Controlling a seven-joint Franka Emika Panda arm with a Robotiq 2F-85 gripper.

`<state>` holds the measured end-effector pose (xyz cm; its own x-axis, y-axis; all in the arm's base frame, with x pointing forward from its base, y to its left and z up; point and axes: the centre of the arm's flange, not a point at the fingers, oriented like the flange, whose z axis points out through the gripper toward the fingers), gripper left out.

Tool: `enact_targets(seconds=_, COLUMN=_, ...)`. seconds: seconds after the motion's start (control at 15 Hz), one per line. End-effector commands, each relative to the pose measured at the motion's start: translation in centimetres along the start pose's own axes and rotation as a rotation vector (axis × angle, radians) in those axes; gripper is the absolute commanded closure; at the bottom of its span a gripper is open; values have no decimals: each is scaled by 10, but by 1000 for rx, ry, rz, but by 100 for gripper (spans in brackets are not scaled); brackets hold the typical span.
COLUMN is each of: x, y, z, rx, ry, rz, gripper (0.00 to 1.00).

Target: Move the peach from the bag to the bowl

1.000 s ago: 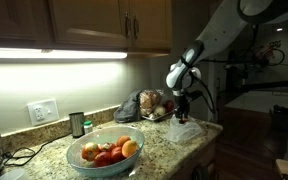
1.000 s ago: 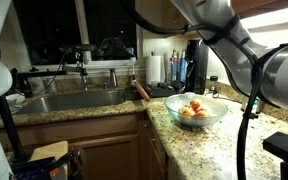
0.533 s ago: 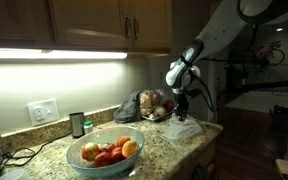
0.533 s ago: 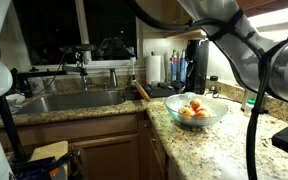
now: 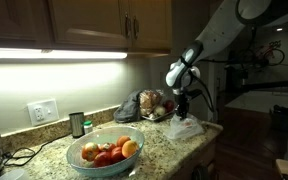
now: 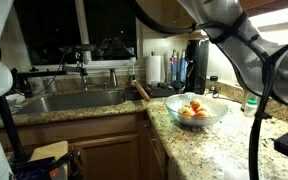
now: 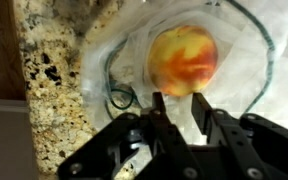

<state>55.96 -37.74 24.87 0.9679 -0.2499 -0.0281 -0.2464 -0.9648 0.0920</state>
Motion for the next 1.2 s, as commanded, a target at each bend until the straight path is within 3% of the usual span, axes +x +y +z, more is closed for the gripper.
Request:
enact_targets(seconds=0.0, x=0, y=6, z=4, rx=17, ry=-22, rz=8, gripper=34)
enact_targets(seconds=0.33, x=-2, y=3, z=-5, rx=10, ry=-27, rz=14, gripper=1)
enact_targets(seconds=0.6, x=-2, y=0, z=-17, rx=2, ry=-26, rz=25, gripper=0)
enact_targets(seconds=1.13, x=-6, y=-7, z=-16, rx=-13, ry=-128, rz=84, gripper=0)
